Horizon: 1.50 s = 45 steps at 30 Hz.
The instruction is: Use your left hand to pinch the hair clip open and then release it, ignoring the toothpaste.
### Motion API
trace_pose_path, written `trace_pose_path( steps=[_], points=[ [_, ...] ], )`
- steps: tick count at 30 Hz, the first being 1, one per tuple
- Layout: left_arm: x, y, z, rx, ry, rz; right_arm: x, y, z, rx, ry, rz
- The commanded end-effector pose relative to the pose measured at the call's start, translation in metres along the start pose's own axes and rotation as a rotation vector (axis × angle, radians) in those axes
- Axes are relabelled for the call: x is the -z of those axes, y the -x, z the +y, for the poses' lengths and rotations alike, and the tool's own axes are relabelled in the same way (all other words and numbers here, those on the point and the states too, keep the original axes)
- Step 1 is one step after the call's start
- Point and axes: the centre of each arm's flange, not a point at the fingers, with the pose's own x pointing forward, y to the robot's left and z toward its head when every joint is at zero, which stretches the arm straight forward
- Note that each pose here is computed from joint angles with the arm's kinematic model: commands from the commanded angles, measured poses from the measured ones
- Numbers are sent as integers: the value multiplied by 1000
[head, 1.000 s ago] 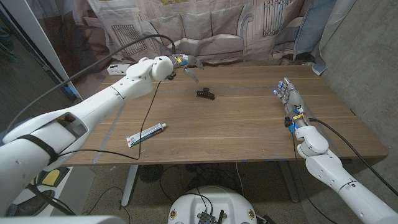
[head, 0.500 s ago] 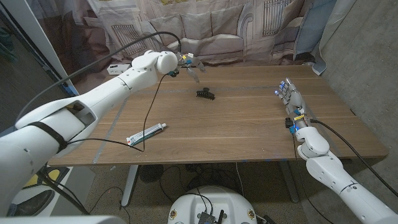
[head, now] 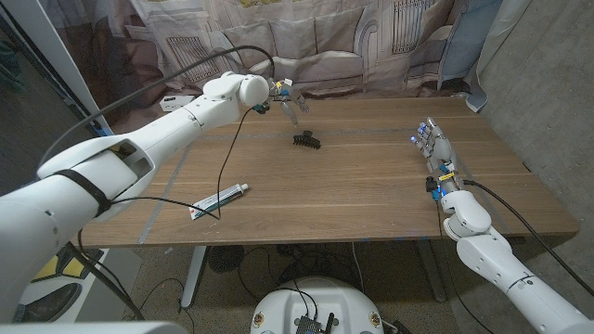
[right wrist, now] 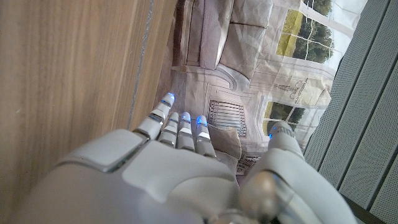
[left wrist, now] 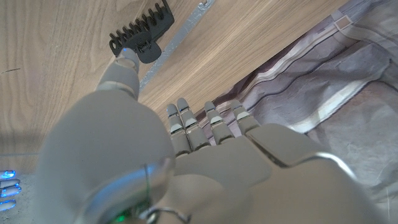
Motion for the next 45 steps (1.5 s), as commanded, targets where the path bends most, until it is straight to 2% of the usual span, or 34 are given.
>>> trace_pose_path(
  steps=[1, 5, 10, 13, 19, 33, 39, 45],
  points=[
    [-7, -7, -6, -11, -43, -7, 0, 2, 1, 5, -2, 2],
    [-9, -9, -11, -14, -50, -16, 1, 3, 1, 6, -4, 2],
    [-15, -10, -26, -49, -65, -34, 1, 5, 1, 8, -2, 5],
    [-16, -10, -30, -59, -67, -40, 0, 6, 1, 9, -2, 5],
    [-19, -12, -33, -41, -99, -49, -2, 7, 1, 12, 3, 2],
    [-22, -10, -36, -79, -150, -43, -2, 9, 2, 15, 5, 4],
    [-24, -8, -44, -145, -199, -28, -2, 9, 3, 17, 6, 6],
    [-21, -12, -51, -134, -189, -19, -1, 8, 3, 16, 7, 9]
  ],
)
